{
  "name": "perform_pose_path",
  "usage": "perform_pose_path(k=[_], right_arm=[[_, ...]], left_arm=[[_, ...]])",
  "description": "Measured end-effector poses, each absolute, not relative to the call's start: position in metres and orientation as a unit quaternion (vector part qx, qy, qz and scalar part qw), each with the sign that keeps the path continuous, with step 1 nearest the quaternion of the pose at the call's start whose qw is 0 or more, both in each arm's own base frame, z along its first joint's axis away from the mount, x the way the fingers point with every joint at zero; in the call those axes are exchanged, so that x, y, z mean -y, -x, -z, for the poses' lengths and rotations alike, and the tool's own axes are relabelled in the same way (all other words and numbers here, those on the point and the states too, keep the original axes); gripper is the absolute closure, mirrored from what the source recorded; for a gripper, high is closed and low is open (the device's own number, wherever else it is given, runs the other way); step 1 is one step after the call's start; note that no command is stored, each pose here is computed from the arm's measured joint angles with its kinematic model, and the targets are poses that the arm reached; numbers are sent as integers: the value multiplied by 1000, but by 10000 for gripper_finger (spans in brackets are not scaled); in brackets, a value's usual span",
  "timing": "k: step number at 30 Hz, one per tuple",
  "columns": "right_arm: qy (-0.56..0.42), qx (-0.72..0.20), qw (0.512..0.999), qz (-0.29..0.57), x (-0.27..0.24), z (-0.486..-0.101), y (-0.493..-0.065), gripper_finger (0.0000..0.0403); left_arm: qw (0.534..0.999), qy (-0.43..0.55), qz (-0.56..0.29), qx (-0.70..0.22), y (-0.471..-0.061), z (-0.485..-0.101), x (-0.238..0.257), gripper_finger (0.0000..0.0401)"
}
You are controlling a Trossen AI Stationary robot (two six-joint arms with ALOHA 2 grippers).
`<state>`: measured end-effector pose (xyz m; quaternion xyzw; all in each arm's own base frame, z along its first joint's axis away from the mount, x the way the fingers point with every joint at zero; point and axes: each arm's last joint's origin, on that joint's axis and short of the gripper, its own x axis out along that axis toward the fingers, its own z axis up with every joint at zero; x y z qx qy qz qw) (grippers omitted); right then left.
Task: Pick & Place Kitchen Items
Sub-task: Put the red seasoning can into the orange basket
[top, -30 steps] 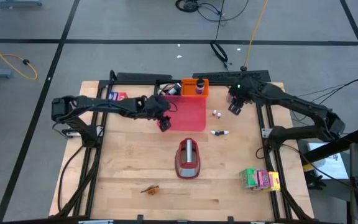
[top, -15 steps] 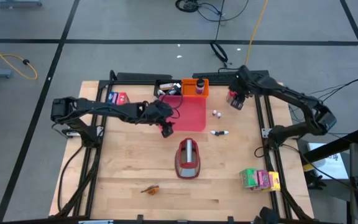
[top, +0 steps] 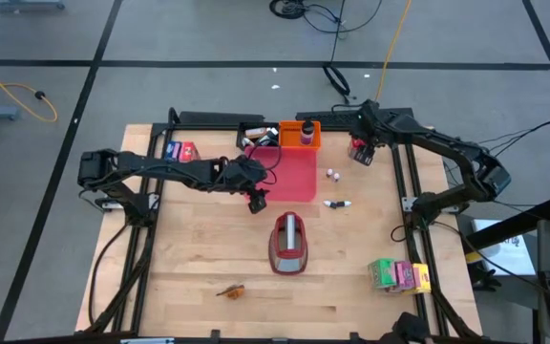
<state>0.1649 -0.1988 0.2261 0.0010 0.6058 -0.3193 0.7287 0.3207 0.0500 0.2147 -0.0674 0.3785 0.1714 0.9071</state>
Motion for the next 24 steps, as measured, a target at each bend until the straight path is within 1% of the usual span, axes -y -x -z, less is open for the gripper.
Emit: perform_pose_path(k=[7, 17, 24], right_arm=[[4, -599, 734, 319, 200, -227, -166, 144], [-7, -591, 757, 279, 200, -226, -166, 147], [-14, -604, 748, 276, 208, -220, -160, 147]], left_arm=[[907, 67, -171, -379, -321, -215, -50, 157], [907, 67, -170, -379, -321, -215, -50, 157], [908, 68, -166, -379, -321, -215, -49, 157]])
